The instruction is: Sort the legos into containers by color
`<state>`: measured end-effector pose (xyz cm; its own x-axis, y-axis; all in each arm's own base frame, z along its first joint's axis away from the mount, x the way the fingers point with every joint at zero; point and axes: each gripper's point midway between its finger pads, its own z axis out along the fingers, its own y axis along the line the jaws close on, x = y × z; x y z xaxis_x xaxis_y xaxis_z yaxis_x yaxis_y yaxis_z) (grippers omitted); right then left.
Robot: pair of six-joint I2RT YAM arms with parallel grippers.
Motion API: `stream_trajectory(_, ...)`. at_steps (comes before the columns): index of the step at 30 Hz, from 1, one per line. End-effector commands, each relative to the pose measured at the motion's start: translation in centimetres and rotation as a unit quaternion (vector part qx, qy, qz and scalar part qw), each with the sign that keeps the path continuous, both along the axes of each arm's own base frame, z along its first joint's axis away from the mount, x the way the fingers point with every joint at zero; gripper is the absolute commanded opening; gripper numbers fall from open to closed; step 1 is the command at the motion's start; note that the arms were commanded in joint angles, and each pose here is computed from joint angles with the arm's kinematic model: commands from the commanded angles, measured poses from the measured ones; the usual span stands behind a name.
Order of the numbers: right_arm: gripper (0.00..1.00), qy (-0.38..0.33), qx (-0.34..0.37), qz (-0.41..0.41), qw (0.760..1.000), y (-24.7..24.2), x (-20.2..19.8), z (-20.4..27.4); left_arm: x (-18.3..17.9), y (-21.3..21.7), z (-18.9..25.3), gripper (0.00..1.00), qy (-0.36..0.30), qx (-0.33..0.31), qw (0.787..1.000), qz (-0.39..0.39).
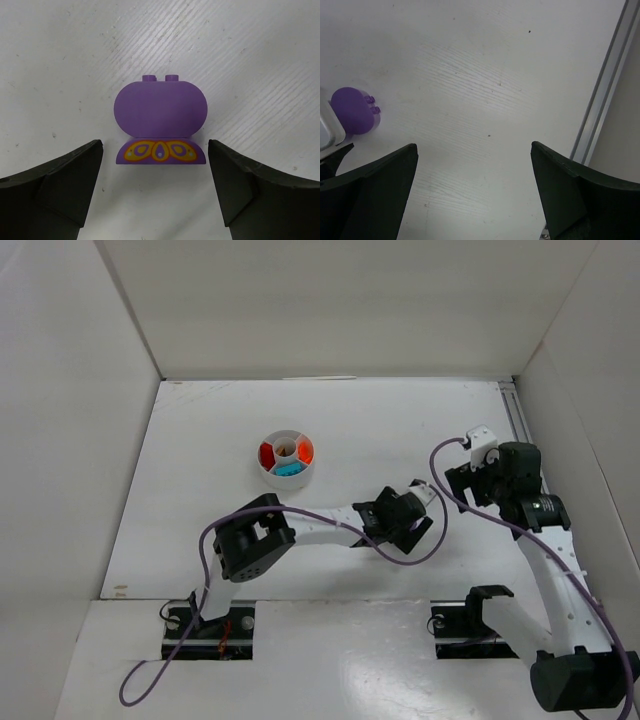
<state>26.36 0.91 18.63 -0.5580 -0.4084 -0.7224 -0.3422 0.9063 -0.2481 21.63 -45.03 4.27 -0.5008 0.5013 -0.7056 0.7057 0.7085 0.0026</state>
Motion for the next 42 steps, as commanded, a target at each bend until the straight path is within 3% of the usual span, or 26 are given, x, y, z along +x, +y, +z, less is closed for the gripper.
stream_trajectory(1,0.99,-0.058,-0.012,-0.017,0.998,-0.9,0.8,3.5,0.7,-0.9,0.8,0.82,-0.008,-0.013,1.000,0.012)
stream_trajectory(6,0.99,-0.054,-0.015,-0.021,0.998,-1.1,0.3,3.4,0.7,-0.9,-0.3,0.78,-0.004,-0.008,1.000,0.015)
stream_trajectory(9,0.99,-0.059,-0.015,-0.021,0.998,-1.1,0.2,3.6,0.6,-0.7,-0.4,0.67,-0.005,-0.012,1.000,0.015)
stream_trajectory(11,0.99,-0.059,-0.015,-0.021,0.998,-1.1,0.2,3.6,0.8,-0.9,0.2,0.53,-0.011,-0.019,1.000,0.018)
stream_trajectory(18,0.99,-0.054,-0.002,-0.004,0.999,-0.3,0.1,3.5,1.6,-0.1,3.2,0.41,-0.055,-0.049,0.997,0.025)
stream_trajectory(23,0.99,-0.039,0.058,0.120,0.990,4.2,0.0,3.2,1.3,2.6,7.4,0.39,-0.116,-0.087,0.989,0.000)
stream_trajectory(25,0.99,-0.049,0.082,0.185,0.978,6.3,-0.1,4.2,0.1,2.6,11.1,0.39,-0.143,-0.134,0.979,-0.055)
stream_trajectory(28,0.99,-0.075,0.172,0.321,0.928,11.4,-1.4,6.6,-1.7,3.8,12.9,0.38,-0.165,-0.168,0.966,-0.106)
stream_trajectory(29,0.99,-0.078,0.220,0.381,0.895,13.4,-2.9,7.7,-1.9,4.6,12.4,0.38,-0.169,-0.166,0.966,-0.108)
stream_trajectory(33,0.99,-0.061,0.301,0.442,0.843,15.6,-4.9,9.4,-2.7,4.9,14.5,0.38,-0.191,-0.189,0.955,-0.126)
stream_trajectory(42,0.95,-0.010,0.375,0.378,0.846,15.9,-5.9,10.5,-2.6,4.9,17.3,0.36,-0.237,-0.202,0.944,-0.112)
